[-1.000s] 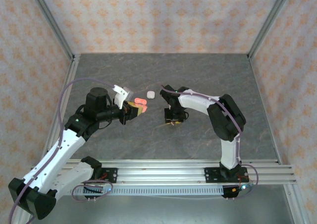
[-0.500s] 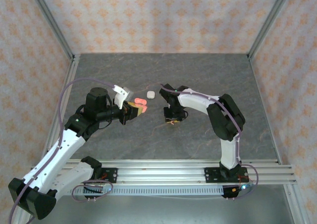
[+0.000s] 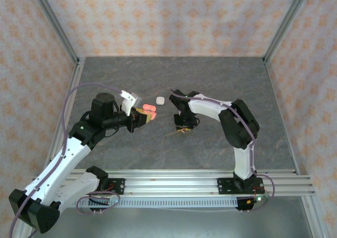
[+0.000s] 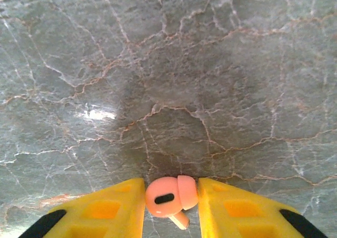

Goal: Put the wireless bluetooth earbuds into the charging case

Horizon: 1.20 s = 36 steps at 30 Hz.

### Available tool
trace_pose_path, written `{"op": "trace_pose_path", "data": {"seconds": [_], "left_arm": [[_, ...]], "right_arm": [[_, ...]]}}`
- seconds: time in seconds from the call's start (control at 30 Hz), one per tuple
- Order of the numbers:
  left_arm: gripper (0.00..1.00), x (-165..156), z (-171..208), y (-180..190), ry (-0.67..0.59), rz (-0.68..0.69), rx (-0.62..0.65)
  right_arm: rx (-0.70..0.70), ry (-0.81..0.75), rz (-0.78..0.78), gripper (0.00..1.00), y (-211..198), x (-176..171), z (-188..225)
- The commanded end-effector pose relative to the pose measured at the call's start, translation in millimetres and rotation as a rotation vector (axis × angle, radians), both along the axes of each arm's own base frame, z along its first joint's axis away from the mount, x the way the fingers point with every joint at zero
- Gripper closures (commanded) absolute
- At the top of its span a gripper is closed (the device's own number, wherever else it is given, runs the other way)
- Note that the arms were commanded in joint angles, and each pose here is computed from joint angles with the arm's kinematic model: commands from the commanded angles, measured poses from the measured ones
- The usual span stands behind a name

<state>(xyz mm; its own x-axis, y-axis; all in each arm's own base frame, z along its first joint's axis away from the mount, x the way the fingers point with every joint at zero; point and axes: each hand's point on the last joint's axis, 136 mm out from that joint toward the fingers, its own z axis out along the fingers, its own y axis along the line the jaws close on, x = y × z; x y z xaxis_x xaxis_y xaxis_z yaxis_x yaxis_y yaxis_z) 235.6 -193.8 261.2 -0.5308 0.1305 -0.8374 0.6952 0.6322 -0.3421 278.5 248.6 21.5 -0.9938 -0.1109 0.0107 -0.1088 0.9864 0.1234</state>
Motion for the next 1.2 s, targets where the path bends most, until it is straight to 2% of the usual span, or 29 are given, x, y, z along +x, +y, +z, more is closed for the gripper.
{"op": "trace_pose_path", "data": {"seconds": [0.0,0.3,0.57,0.7,1.0,1.17], "left_arm": [[1.0,-1,5,1,-0.022,-0.012,-0.005],[1.0,1,19,-3,-0.094,-0.025,-0.057],[1.0,4,25,-3,-0.152,-0.022,-0.063],[1.0,12,18,2,-0.121,0.019,-0.021],[1.0,26,40,-5,-0.211,0.048,-0.148],[1.0,32,51,-8,-0.284,0.07,-0.176]], "right_arm": [[-0.031,-0.001,0.016,0.71,-1,1,-3],[-0.005,-0.071,0.001,0.8,-3,5,18],[0.071,-0.217,-0.043,0.83,-4,14,64],[0.135,-0.313,-0.061,0.84,-4,19,96],[0.333,-0.57,-0.1,0.88,-2,24,190],[0.435,-0.688,-0.122,0.89,-3,21,238]]}}
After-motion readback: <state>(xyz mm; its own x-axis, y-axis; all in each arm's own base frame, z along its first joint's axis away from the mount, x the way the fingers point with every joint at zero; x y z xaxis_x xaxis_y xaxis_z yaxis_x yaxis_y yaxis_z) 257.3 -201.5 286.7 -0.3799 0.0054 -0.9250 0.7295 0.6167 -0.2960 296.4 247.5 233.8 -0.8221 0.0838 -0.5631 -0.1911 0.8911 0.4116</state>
